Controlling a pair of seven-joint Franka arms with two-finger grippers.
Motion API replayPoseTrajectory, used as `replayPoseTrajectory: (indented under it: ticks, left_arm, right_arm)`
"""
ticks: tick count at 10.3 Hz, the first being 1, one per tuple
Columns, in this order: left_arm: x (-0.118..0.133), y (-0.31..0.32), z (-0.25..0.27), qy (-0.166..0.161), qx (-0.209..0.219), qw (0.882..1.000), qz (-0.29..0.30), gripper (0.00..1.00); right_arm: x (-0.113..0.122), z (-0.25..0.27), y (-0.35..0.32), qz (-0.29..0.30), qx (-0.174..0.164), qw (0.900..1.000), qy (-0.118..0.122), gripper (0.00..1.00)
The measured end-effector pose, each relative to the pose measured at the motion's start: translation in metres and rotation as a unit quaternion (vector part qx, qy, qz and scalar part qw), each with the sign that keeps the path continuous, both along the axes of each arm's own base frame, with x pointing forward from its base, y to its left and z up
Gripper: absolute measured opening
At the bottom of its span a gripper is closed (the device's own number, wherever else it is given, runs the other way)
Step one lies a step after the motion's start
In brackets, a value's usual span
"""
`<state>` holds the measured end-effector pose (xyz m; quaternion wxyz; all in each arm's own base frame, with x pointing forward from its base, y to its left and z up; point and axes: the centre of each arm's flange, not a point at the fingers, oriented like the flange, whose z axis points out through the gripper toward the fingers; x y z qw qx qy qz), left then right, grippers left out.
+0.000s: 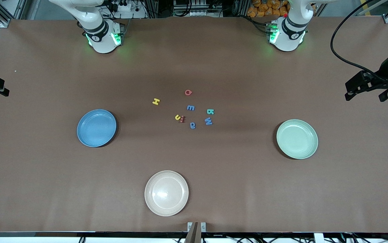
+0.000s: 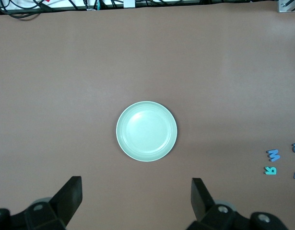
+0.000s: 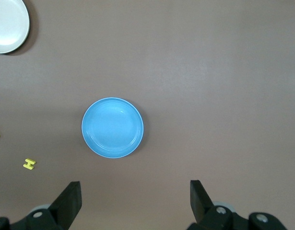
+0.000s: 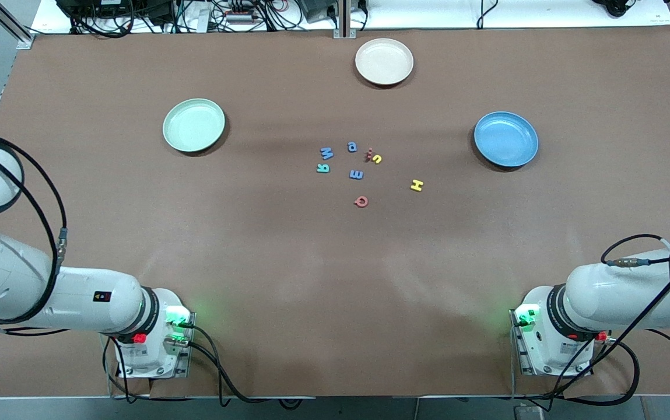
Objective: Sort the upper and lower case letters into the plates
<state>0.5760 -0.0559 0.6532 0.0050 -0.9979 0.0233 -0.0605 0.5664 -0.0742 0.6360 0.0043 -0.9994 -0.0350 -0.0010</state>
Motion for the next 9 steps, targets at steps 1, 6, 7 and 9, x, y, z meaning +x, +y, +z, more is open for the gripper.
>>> replayPoseTrajectory:
  ticks: [1,6,7,9]
  left_arm:
    - [0.0,0.0,0.0,0.0,0.0,1.0,0.0,1.0]
    - [-0.0001,-0.0011,0.0004,0.0,-0.008,1.0,0.004,1.0]
    - [-0.0001,-0.0011,0.0005,0.0,-0.008,1.0,0.004,1.0]
    - [-0.0002,-0.0018,0.0005,0.0,-0.009,1.0,0.003,1.0]
  right_arm:
    - [0.0,0.0,0.0,0.0,0.0,1.0,0.0,1.0]
    - [0.0001,-0.0003,0.0001,0.0,0.0,1.0,0.0,1.0]
    - [0.0001,-0.0004,0.0001,0.0,0.0,1.0,0.001,1.0]
    - [0.0,-0.0005,0.0,0.0,0.0,1.0,0.001,1.0]
